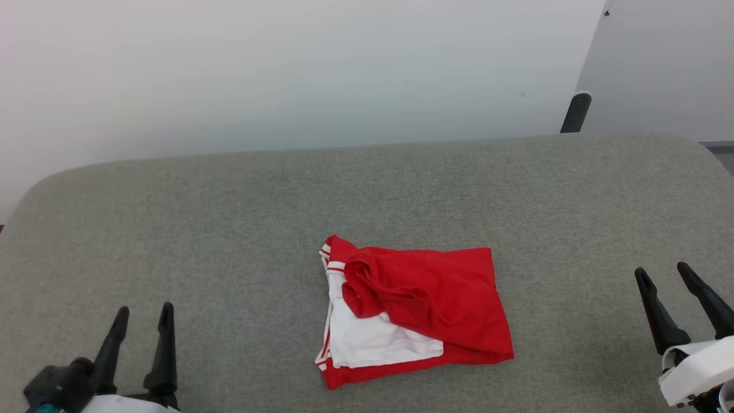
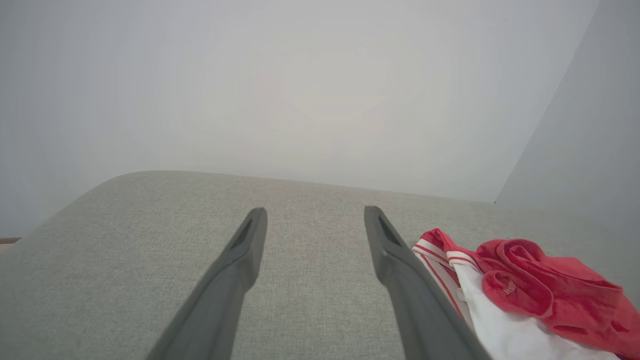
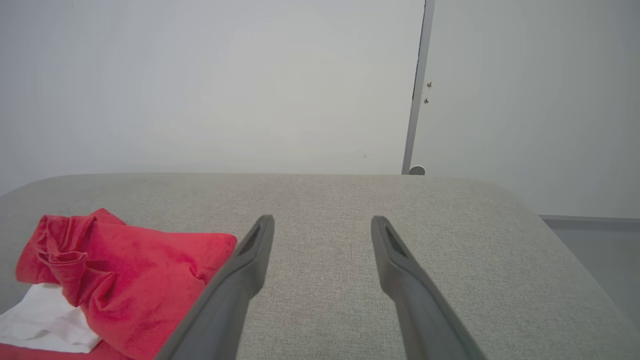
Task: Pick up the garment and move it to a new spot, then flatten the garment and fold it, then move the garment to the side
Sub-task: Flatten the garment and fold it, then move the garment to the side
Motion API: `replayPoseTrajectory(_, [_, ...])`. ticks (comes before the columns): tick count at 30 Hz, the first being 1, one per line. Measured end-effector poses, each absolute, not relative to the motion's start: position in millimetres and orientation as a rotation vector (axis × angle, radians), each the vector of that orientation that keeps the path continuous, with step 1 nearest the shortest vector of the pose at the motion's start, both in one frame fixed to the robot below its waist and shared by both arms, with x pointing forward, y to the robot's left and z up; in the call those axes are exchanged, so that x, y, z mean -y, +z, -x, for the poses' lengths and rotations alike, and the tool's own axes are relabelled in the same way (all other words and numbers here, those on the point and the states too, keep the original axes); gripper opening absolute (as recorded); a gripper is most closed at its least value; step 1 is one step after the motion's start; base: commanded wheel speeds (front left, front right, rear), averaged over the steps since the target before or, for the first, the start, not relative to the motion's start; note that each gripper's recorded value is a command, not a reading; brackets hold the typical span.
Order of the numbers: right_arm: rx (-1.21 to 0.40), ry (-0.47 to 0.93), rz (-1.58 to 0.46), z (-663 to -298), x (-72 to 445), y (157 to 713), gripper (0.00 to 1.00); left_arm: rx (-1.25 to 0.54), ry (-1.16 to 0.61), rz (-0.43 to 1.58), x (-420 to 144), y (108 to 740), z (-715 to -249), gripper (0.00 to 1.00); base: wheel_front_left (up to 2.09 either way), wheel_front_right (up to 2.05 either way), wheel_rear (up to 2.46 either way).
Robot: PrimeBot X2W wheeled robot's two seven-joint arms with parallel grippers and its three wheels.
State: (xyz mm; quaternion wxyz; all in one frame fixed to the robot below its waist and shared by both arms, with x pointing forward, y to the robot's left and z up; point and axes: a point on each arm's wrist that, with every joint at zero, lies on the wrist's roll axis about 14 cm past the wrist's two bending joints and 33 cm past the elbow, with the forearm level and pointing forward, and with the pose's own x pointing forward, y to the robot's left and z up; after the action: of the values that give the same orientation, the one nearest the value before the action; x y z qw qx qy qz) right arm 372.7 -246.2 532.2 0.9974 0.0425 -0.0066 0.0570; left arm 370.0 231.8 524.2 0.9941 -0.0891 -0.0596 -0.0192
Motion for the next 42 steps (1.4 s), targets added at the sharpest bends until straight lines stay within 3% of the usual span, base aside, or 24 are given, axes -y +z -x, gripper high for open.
replayPoseTrajectory(9, [-0.016,0.16,-0.085,-378.5,229.4,527.7,1.0,0.13,-0.001,0.18,-243.0,526.0,-366.2,1.0,0.0,0.0,0.0])
replayPoseTrajectory(21, [-0.097,0.349,-0.085,-401.7,159.0,514.2,1.0,0.163,0.145,0.162,-291.7,533.7,-339.7,1.0,0.0,0.0,0.0])
replayPoseTrajectory(31, [-0.415,0.439,-0.035,-415.5,132.1,469.7,1.0,0.152,0.21,0.173,-307.1,527.3,-319.9,1.0,0.0,0.0,0.0])
replayPoseTrajectory(42, [-0.706,0.463,-0.005,-425.5,123.1,419.7,1.0,0.105,0.2,0.195,-296.7,512.8,-342.4,1.0,0.0,0.0,0.0])
